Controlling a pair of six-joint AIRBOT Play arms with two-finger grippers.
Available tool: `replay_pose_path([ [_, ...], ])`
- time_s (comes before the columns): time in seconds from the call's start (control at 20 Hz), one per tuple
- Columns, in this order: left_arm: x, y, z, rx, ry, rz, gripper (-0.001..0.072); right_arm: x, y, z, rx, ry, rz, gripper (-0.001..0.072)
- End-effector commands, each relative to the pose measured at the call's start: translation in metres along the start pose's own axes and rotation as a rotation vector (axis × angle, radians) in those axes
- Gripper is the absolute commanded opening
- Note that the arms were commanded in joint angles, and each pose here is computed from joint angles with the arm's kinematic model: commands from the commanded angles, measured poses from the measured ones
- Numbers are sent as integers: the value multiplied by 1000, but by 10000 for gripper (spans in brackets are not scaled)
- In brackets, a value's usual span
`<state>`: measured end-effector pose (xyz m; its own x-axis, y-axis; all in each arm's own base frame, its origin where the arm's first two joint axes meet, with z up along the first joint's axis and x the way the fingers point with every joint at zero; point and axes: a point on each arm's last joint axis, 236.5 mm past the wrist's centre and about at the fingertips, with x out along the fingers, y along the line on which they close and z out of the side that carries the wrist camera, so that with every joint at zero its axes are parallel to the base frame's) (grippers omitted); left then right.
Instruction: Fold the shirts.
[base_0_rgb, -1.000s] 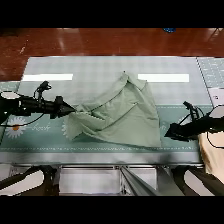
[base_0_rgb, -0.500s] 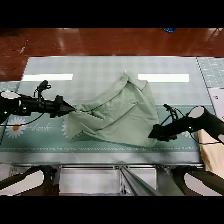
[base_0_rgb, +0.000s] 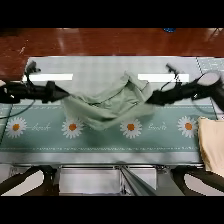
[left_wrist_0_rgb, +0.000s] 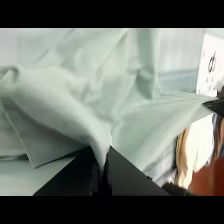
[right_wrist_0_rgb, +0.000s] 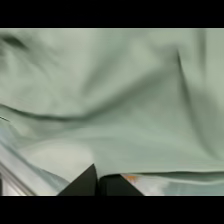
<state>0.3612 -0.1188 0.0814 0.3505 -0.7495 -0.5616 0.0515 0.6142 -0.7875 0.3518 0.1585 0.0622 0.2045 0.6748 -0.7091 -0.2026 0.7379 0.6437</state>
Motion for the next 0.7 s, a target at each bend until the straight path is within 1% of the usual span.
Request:
replay_pose_path([
  [0.0, -70, -98, 64, 214, -246, -24, 24, -123, 80, 87, -245, -293, -29, 19],
  [0.1, -121, -167, 85, 367, -396, -47, 24, -206, 133, 116, -378, -505, -84, 19],
  [0.15, -145, -199, 88, 440, -457, -57, 24, -247, 162, 119, -444, -611, -112, 19],
  [0.25, -190, -251, 85, 569, -573, -37, 24, -315, 210, 109, -552, -799, -174, 19],
  [0.35, -235, -286, 72, 668, -696, 37, 24, -363, 245, 82, -624, -952, -214, 19],
  [0.5, -290, -324, 27, 772, -833, 132, 24, -396, 274, 26, -692, -1041, -286, 19],
  [0.65, -321, -338, -29, 854, -912, 222, 24, -411, 279, -21, -704, -1062, -388, 20],
])
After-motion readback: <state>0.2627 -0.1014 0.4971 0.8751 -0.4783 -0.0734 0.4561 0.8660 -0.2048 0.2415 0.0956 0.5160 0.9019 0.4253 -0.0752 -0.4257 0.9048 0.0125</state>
